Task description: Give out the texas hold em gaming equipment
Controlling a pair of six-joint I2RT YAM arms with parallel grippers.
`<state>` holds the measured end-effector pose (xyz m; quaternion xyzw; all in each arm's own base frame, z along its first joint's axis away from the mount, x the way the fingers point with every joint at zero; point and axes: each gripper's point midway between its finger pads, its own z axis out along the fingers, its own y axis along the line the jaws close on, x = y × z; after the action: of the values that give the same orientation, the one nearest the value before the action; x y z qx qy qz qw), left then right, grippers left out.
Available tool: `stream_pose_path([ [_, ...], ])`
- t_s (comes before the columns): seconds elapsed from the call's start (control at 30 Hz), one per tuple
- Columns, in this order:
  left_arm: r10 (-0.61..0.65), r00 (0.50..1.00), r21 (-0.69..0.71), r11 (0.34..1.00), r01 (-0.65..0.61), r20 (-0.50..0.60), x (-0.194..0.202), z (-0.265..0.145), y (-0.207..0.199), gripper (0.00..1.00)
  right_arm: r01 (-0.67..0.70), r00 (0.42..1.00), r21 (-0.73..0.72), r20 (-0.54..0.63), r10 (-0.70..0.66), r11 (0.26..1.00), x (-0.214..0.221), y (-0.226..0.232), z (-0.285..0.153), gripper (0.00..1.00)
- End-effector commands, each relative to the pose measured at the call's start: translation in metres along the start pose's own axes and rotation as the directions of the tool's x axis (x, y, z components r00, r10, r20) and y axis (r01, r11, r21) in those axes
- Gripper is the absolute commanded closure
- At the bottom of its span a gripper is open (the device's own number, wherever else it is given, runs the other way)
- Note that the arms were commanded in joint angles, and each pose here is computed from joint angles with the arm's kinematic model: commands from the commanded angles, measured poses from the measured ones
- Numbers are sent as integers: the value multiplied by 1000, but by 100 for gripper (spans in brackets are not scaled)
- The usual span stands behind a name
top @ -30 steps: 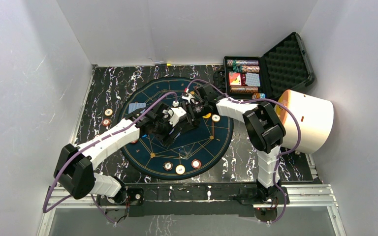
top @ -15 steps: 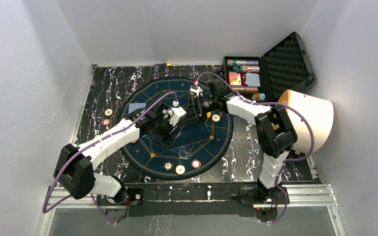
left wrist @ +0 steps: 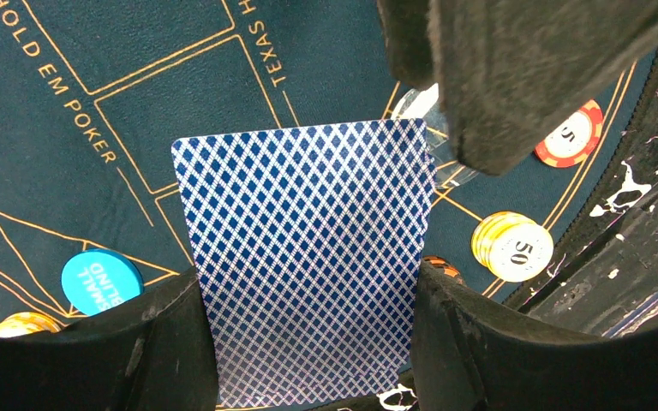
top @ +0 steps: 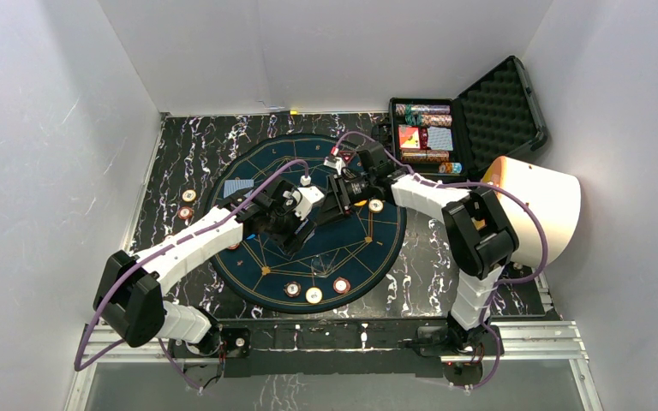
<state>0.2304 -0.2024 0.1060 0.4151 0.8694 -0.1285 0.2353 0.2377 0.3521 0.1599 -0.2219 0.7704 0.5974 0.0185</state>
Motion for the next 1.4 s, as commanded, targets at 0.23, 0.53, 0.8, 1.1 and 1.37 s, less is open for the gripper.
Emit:
stream_pose_path([
  [0.23,-3,998,26,1000,1,64,-14,-11,-5,100,34,999,-59,-17,-35,998,-9,7,11,61],
  [0.53,-4,998,32,999,2,60,-13,-10,-6,100,31,999,-71,-33,-33,997,-8,9,16,70],
  [0.8,-6,999,34,999,4,52,-12,-9,-6,100,32,999,-60,-34,-34,998,-9,9,17,82],
  [1.1,-14,999,29,1000,12,43,-6,-8,-6,100,41,999,-18,14,-41,999,-13,10,3,100],
  [1.37,-33,998,23,999,32,48,-3,-5,-6,100,38,996,4,76,-39,999,-15,16,-21,100],
])
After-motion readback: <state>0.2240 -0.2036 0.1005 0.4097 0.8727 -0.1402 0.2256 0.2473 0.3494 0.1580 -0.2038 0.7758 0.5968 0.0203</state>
